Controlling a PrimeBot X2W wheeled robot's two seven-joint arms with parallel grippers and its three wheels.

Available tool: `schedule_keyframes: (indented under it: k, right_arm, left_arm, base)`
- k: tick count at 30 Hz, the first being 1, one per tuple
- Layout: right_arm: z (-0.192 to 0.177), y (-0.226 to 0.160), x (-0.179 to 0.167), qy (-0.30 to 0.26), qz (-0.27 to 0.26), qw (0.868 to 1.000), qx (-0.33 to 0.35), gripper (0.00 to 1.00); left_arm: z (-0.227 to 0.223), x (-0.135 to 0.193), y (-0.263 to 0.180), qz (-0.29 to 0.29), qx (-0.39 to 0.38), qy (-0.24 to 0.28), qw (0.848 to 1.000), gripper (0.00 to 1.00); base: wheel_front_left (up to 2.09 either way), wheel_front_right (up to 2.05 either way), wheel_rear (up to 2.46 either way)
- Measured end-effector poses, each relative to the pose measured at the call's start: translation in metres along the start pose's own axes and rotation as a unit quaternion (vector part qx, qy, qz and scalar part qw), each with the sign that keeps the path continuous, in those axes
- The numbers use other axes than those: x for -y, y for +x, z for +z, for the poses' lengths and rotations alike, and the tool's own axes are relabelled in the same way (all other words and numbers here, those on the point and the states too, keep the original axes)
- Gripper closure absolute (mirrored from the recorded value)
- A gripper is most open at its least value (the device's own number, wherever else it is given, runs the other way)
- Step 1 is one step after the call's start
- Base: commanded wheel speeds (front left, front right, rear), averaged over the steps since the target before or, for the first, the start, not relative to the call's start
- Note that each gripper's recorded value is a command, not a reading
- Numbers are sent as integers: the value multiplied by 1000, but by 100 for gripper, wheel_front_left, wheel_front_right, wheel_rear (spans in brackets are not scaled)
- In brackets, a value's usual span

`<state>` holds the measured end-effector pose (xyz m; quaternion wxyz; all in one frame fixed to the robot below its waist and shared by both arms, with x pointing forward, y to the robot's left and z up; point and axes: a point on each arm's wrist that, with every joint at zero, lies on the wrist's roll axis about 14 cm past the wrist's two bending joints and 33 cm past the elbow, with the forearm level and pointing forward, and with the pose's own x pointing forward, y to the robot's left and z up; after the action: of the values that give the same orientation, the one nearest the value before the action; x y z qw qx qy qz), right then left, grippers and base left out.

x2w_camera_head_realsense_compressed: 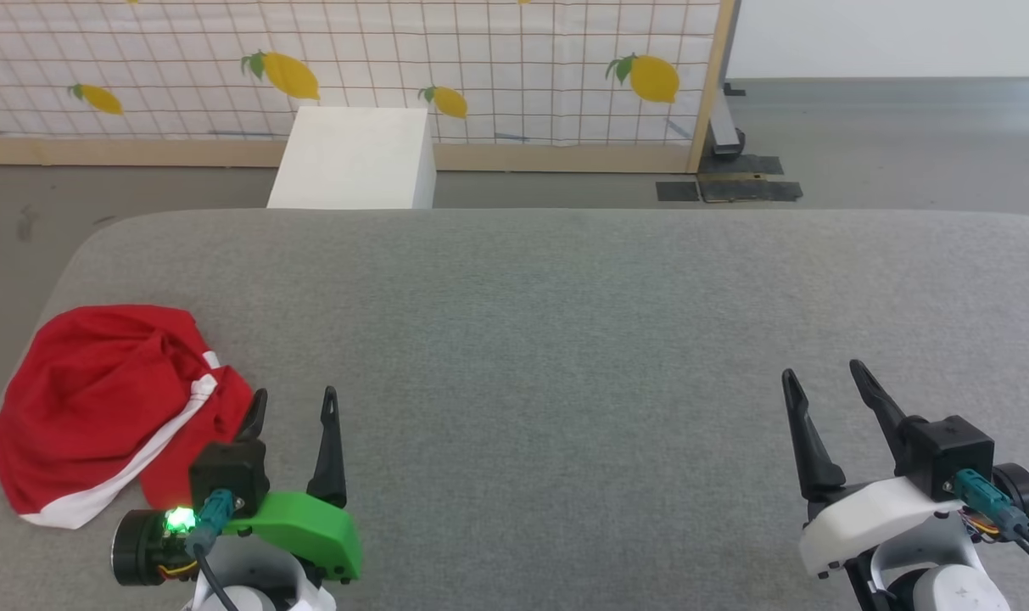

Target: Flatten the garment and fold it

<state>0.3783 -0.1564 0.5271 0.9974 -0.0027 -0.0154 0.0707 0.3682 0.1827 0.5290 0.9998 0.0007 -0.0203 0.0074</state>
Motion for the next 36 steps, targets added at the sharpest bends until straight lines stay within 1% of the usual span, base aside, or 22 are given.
schedule_keyframes:
  k: [9,19,36]
  right_arm:
    - [-5,5,-15,9,22,1000,-2,0]
    - [-6,18,-39,16,58,998,1,0]
    - [-12,32,-82,32,119,992,0,0]
  left_arm:
    - [2,-18,-10,29,9,-7,1000,0]
    - [4,-43,-26,71,17,-12,997,0]
    - [6,-86,-59,147,31,-16,989,0]
  base:
    - [0,0,0]
    - [0,0,0]
    - [0,0,0]
